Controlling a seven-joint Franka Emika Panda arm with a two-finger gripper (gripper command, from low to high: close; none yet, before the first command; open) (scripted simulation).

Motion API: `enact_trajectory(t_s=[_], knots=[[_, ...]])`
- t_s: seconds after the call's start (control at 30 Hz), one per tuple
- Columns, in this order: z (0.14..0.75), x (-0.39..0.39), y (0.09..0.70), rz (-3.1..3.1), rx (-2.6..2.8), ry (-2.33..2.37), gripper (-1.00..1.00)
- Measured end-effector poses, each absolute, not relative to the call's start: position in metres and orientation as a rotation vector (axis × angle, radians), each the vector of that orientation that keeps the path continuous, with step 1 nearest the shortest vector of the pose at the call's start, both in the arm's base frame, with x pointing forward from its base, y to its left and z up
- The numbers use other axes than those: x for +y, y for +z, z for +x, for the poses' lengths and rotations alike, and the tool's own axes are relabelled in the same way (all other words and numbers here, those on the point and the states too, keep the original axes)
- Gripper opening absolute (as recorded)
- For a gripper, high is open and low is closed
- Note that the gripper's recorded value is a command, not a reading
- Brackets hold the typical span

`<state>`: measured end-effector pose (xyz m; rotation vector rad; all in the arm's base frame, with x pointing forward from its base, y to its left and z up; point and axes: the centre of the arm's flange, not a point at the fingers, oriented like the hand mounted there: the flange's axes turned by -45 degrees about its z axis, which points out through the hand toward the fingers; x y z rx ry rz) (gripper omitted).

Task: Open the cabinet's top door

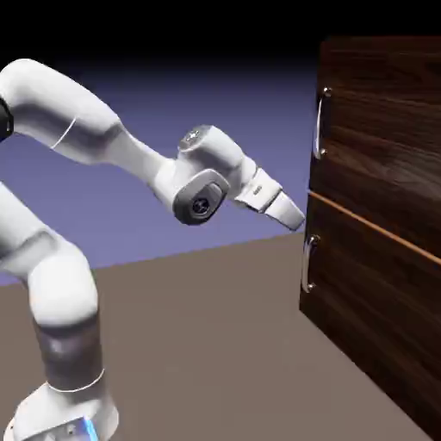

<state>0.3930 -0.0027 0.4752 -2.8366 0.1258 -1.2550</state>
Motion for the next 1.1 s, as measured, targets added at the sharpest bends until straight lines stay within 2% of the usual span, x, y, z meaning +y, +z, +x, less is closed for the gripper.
enact_trajectory(t_s=[0.53, 1.1], knots=[[0.397, -0.026, 0.558, -2.161, 1.065, -1.276, 0.0], [0.397, -0.005, 0.601, -1.287, 1.522, -1.006, 0.0]])
